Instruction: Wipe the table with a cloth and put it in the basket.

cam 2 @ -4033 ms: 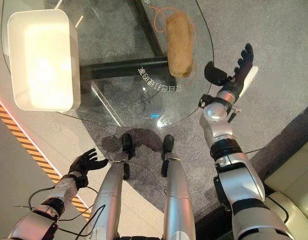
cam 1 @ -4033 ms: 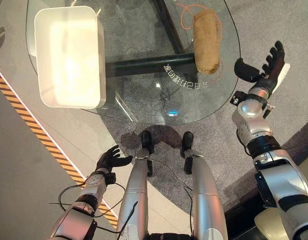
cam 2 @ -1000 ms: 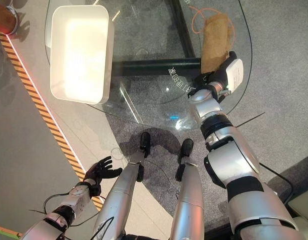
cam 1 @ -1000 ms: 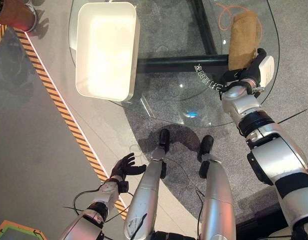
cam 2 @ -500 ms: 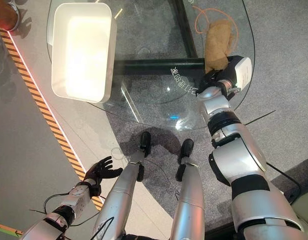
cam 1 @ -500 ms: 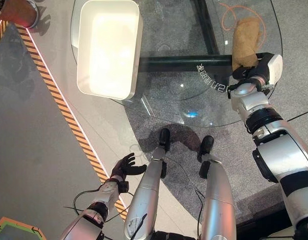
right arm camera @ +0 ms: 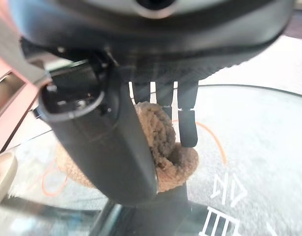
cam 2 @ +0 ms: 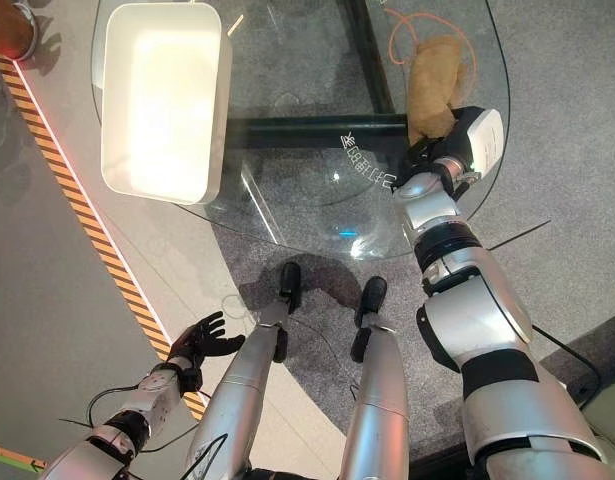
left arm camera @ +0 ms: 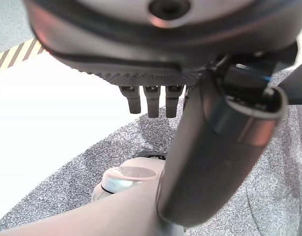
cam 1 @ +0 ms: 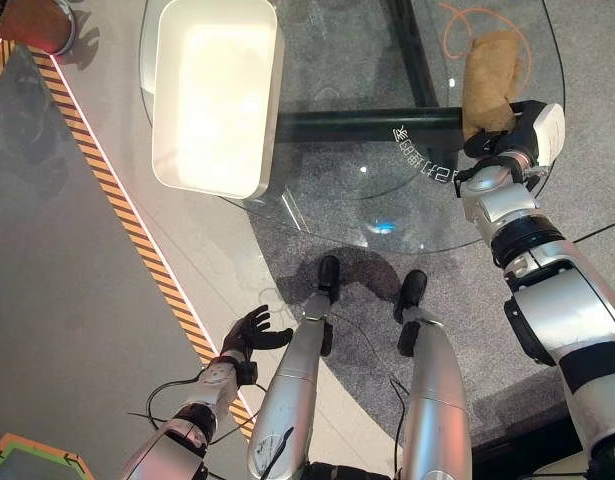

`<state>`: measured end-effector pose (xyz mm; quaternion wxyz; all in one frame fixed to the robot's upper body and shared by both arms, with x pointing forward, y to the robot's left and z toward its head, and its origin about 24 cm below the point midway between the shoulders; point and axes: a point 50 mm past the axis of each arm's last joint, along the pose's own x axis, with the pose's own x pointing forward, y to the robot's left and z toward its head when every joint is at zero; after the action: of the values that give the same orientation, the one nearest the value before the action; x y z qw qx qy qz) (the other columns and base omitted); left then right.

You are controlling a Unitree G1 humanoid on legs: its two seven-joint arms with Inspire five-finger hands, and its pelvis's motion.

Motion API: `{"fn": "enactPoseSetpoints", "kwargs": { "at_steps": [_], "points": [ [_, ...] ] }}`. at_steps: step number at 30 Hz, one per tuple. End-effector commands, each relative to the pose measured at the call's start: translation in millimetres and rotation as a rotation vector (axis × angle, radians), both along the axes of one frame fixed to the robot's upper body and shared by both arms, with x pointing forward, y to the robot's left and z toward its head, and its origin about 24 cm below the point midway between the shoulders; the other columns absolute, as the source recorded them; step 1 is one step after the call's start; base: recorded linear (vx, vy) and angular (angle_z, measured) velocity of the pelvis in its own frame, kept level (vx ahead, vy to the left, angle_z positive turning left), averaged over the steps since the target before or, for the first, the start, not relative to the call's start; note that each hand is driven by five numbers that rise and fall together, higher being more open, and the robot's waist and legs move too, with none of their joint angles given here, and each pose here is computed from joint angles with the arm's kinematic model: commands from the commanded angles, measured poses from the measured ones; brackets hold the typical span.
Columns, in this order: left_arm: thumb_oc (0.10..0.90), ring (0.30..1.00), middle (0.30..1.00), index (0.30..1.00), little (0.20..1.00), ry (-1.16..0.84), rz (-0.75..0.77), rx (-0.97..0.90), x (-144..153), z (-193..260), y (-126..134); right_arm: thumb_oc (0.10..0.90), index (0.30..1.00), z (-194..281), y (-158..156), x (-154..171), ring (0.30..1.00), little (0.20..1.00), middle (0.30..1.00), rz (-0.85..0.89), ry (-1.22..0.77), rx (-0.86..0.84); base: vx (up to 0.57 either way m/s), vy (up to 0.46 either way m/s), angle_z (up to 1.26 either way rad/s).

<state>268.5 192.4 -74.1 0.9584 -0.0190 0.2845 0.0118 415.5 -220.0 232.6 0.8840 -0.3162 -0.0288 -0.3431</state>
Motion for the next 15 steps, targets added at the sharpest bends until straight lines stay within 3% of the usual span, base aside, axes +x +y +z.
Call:
{"fn": "enactPoseSetpoints", "kwargs": {
  "at_steps": [1,6,15],
  "points": [
    [0.8,0.9,0.9,0.9,0.9,0.053,-0.01,-0.013,-14.6,-12.3,-6.3,0.1,0.3,53.1,45.9,4.4,0.3,0.2,0.3,0.258,-0.117,-0.285,0.0,0.0,0.0],
    [0.8,0.9,0.9,0.9,0.9,0.048,-0.011,-0.009,-11.2,-9.7,-6.8,0.1,0.3,44.2,83.9,3.7,0.3,0.2,0.3,0.456,-0.081,-0.484,0.0,0.0,0.0],
    [0.8,0.9,0.9,0.9,0.9,0.041,-0.022,-0.005,-8.1,-7.6,-8.2,0.1,0.3,18.0,131.9,-3.6,0.3,0.2,0.3,0.698,-0.011,-0.637,0.0,-0.005,0.02]
  ]
}}
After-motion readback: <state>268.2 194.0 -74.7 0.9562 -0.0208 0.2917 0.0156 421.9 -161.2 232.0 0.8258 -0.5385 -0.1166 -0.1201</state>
